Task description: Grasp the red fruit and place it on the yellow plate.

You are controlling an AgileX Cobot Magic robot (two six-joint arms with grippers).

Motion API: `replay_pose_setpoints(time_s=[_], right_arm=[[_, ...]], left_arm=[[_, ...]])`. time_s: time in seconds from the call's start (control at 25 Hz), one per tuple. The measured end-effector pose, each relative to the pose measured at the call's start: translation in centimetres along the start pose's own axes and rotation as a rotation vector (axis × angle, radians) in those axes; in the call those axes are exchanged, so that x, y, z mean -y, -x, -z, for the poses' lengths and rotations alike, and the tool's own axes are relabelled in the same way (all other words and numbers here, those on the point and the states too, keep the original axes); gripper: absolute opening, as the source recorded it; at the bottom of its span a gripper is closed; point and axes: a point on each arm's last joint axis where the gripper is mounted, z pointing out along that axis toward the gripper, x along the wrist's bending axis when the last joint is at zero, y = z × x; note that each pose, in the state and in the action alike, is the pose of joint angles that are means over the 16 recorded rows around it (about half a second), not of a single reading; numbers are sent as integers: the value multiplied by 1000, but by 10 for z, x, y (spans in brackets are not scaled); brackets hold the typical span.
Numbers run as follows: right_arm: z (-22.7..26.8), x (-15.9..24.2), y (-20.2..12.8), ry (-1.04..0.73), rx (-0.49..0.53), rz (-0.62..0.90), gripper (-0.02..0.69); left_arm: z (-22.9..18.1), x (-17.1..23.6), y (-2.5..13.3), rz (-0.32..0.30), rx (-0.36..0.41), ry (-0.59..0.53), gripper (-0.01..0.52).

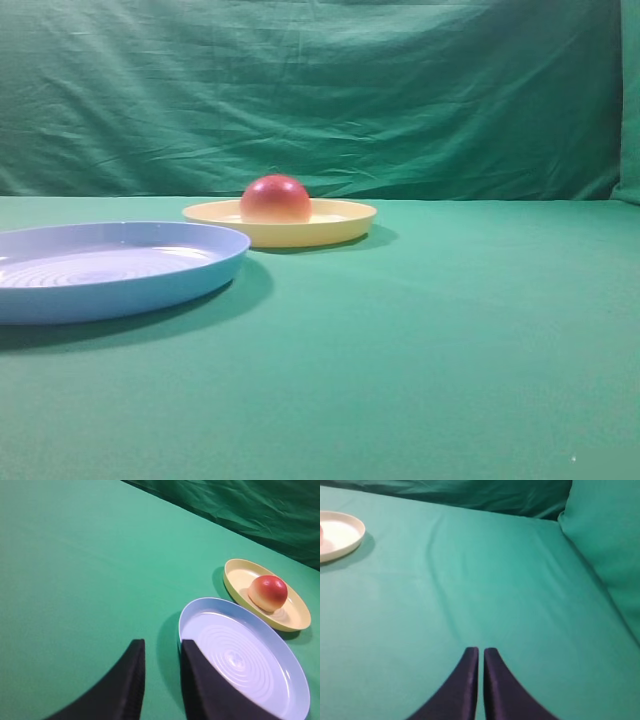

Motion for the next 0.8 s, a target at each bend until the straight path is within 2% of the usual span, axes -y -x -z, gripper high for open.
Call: replay_pose_setpoints(time_s=[0.8], right_arm=[[-4,8,-1,5,1,-10,0]], left_arm=[[0,0,0,0,0,0,157]])
